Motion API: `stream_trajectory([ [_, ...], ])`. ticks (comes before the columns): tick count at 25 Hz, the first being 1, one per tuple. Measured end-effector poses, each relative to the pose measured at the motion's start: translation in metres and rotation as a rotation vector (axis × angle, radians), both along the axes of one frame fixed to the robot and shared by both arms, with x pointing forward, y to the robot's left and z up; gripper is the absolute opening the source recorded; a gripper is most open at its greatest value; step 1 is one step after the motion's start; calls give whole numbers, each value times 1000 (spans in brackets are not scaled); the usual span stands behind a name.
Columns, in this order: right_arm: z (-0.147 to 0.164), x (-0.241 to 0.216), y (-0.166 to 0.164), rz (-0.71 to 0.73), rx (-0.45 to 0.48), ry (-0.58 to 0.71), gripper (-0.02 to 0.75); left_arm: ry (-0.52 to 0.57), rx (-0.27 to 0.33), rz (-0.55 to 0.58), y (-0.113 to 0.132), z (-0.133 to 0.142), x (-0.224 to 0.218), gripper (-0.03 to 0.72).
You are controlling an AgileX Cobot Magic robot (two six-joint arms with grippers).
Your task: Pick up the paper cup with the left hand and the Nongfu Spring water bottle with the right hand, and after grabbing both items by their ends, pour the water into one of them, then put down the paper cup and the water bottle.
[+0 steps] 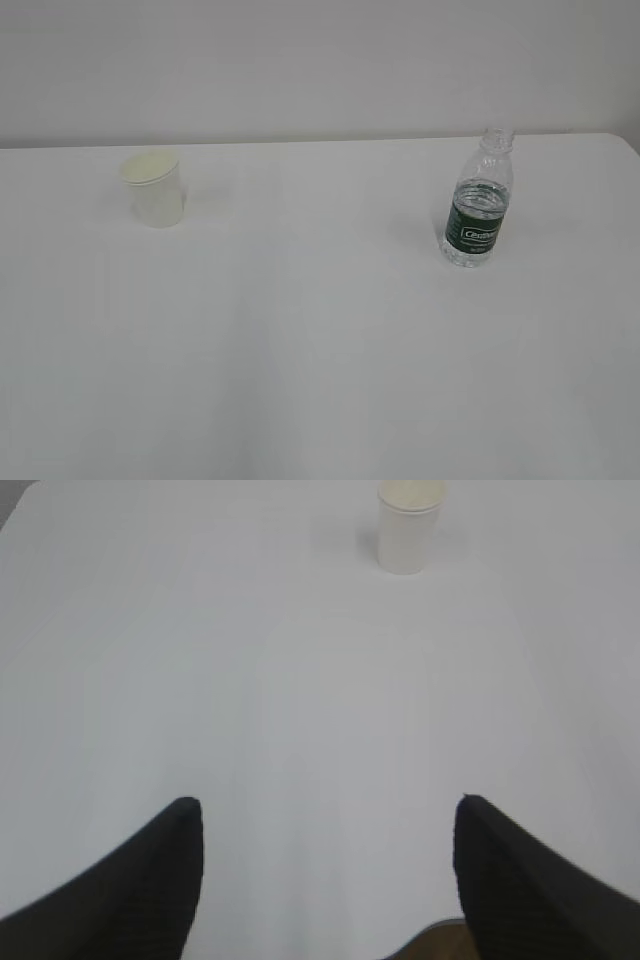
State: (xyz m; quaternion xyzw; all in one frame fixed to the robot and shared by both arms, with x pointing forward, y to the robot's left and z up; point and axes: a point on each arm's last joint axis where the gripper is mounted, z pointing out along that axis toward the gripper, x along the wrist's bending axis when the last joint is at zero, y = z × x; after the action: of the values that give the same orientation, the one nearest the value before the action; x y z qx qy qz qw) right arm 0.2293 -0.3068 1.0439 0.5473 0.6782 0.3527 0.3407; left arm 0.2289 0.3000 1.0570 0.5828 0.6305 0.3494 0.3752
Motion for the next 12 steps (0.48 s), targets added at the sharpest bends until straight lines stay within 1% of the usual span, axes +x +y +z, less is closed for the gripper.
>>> stream_trajectory([
  [9, 0, 0, 0, 0, 0, 0, 544, 0, 0, 0, 0, 0, 0, 556],
  [12, 0, 0, 0, 0, 0, 0, 544, 0, 0, 0, 0, 0, 0, 541],
])
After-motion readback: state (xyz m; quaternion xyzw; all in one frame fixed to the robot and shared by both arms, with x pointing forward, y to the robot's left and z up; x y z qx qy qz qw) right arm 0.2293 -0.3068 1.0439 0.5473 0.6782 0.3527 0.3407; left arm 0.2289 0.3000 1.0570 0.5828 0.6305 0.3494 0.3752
